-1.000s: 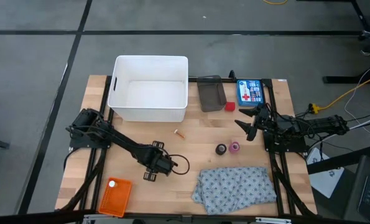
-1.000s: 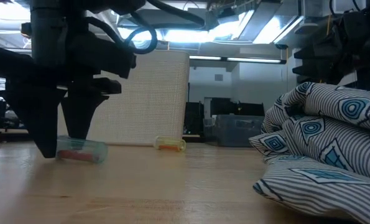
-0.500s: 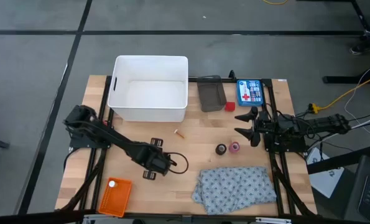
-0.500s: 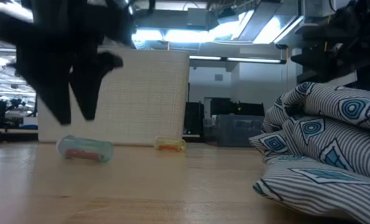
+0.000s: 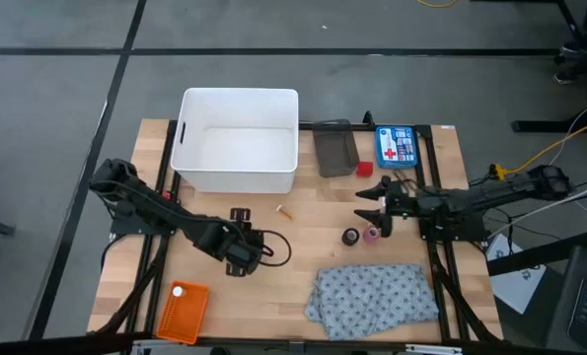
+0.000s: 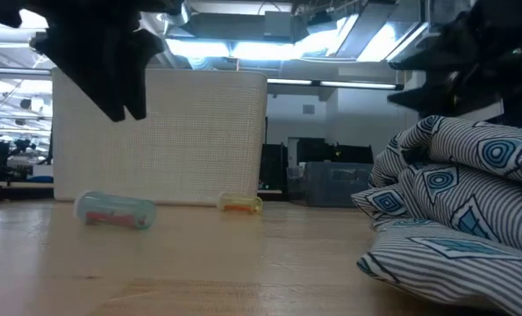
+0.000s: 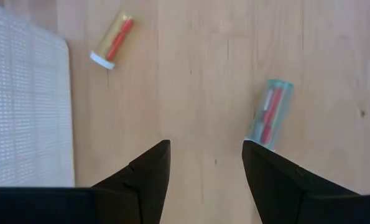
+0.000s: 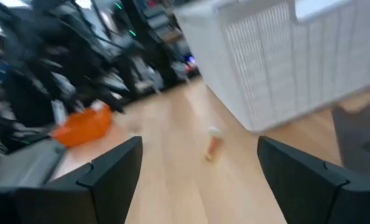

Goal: Pick & place medical supplies in basket/bin
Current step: Put the yellow pill bottle into the orange bin

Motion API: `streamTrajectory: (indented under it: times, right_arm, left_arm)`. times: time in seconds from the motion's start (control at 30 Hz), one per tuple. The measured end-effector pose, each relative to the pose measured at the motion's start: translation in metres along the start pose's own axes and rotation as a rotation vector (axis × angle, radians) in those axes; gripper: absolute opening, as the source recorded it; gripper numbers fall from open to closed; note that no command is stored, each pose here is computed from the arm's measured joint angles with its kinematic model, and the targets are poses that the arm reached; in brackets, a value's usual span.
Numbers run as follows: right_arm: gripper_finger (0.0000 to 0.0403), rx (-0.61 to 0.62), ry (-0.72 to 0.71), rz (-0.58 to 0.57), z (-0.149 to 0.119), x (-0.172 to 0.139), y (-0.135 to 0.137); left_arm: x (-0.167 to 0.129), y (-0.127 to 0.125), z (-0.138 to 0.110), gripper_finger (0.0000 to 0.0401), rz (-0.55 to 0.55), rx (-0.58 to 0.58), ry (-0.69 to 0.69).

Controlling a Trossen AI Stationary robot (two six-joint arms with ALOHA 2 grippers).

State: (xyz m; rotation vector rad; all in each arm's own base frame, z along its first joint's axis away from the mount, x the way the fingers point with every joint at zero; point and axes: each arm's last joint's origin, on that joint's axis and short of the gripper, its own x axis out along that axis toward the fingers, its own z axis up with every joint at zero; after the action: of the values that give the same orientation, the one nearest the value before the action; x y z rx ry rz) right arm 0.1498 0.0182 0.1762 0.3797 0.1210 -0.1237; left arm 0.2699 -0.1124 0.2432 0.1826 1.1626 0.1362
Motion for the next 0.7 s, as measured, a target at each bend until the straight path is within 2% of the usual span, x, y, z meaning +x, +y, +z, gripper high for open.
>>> streamTrajectory:
  times: [0.13,0.37,0.53,0.7]
  right_arm:
    - [0.0311,-0.011,0.079,-0.101,0.002,0.027,0.007]
    - [0.0293,-0.154,0.187,-0.132,0.016,0.096,0.034]
    - [0.0288,-0.189,0.289,-0.172,0.005,0.134,0.041]
    - [0.0288,-0.186,0.328,-0.249,-0.009,0.161,0.04]
  left_arm:
    - [0.0,0.0,0.001,0.0198,0.012,0.003,-0.009]
    - [-0.002,-0.005,-0.001,0.0198,0.026,-0.021,-0.027]
    - [-0.007,-0.017,-0.006,0.0198,0.018,-0.016,-0.036]
    - [-0.012,-0.024,-0.015,0.0198,0.07,-0.016,-0.023]
